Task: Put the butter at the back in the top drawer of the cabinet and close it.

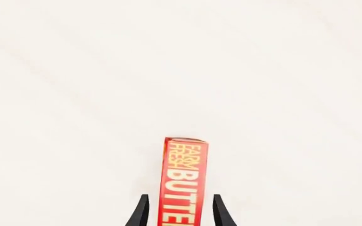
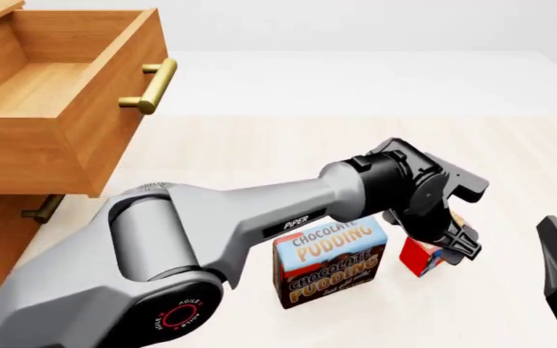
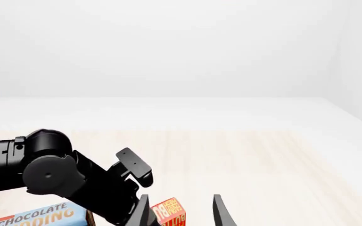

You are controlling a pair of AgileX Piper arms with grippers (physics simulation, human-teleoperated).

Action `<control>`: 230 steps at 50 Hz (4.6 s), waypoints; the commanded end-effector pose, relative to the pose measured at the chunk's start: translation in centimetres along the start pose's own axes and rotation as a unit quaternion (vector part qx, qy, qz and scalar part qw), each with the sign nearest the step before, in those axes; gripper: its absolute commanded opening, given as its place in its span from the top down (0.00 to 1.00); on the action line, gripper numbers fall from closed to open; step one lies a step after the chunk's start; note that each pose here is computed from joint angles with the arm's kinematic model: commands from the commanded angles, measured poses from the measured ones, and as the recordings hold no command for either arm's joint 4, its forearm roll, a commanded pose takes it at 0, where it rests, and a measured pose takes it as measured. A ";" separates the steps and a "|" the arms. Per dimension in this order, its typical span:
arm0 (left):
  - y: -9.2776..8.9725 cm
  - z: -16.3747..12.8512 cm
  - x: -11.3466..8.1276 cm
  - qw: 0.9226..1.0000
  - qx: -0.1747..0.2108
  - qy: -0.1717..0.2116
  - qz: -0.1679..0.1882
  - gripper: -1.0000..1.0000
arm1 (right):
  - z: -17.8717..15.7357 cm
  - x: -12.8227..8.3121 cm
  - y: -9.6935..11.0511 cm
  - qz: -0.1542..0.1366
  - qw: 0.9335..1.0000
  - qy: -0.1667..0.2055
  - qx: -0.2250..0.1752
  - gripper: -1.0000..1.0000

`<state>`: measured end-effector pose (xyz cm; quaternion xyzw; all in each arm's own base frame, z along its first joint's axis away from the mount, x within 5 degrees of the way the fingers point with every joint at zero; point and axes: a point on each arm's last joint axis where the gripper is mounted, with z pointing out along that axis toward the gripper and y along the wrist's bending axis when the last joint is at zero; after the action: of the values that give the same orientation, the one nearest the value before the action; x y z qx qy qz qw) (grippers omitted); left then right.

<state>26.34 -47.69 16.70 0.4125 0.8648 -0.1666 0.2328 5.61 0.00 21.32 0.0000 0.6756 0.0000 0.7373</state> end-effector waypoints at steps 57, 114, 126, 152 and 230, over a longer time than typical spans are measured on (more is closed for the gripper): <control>-0.5 3.5 1.1 1.000 -0.001 0.022 -0.016 0.00 | 0.0 0.0 0.0 0.000 1.000 0.000 0.000 0.00; -3.5 -3.1 -1.5 0.998 0.028 -0.053 0.010 1.00 | 0.0 0.0 0.0 0.000 1.000 0.000 0.000 0.00; -3.3 -5.4 -1.9 0.997 0.031 -0.071 0.012 1.00 | 0.0 0.0 0.0 0.000 1.000 0.000 0.000 0.00; 0.4 -13.4 -2.8 0.992 0.009 -0.118 0.042 1.00 | 0.0 0.0 0.0 0.000 1.000 0.000 0.000 0.00; 6.4 -38.7 1.5 0.967 -0.057 -0.241 0.053 1.00 | 0.0 0.0 0.0 0.000 1.000 0.000 0.000 0.00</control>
<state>21.59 -27.44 44.63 0.3959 0.7823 -0.2029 0.4360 5.61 0.00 21.32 0.0000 0.6756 0.0000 0.7373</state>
